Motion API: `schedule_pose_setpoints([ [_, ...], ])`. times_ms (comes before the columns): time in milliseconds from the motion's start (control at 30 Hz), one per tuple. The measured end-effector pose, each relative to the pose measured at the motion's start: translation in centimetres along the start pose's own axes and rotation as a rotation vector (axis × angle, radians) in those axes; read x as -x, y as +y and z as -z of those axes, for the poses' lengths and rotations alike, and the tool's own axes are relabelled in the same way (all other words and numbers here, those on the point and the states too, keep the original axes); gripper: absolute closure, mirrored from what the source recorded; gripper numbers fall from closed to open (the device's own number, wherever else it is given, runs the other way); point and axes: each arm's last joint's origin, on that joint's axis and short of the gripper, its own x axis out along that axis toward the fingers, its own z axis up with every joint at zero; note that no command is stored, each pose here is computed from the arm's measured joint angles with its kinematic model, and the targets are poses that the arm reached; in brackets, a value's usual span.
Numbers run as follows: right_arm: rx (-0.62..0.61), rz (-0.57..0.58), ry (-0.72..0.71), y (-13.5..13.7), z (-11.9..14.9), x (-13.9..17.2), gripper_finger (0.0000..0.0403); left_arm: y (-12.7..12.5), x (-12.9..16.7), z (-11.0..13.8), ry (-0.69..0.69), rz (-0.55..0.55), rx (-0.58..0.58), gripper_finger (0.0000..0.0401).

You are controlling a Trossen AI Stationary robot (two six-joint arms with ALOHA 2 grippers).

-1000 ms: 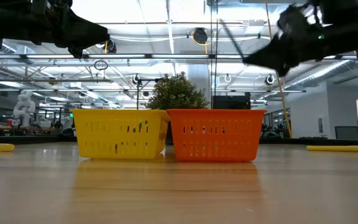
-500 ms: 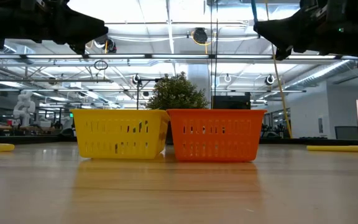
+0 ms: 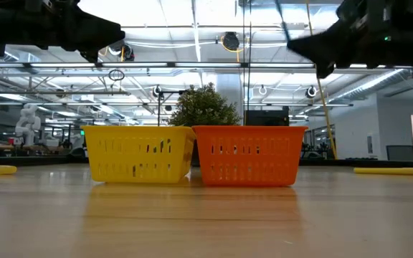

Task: Sort pens & pencils
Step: Put the top blue pencil into the yellow bin

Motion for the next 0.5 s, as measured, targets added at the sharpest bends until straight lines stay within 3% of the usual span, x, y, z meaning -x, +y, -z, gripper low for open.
schedule_pose_setpoints([
  [300, -0.041, 0.033, 0.427, 1.5, -0.2, -5.8, 0.0403, 0.0, 0.0, -0.2, -0.024, -0.002, -0.002, 0.0286],
  [500, -0.194, -0.076, 0.684, 4.0, -0.3, -8.4, 0.0403, 0.0, 0.0, -0.2, -0.024, -0.002, -0.002, 0.0286],
])
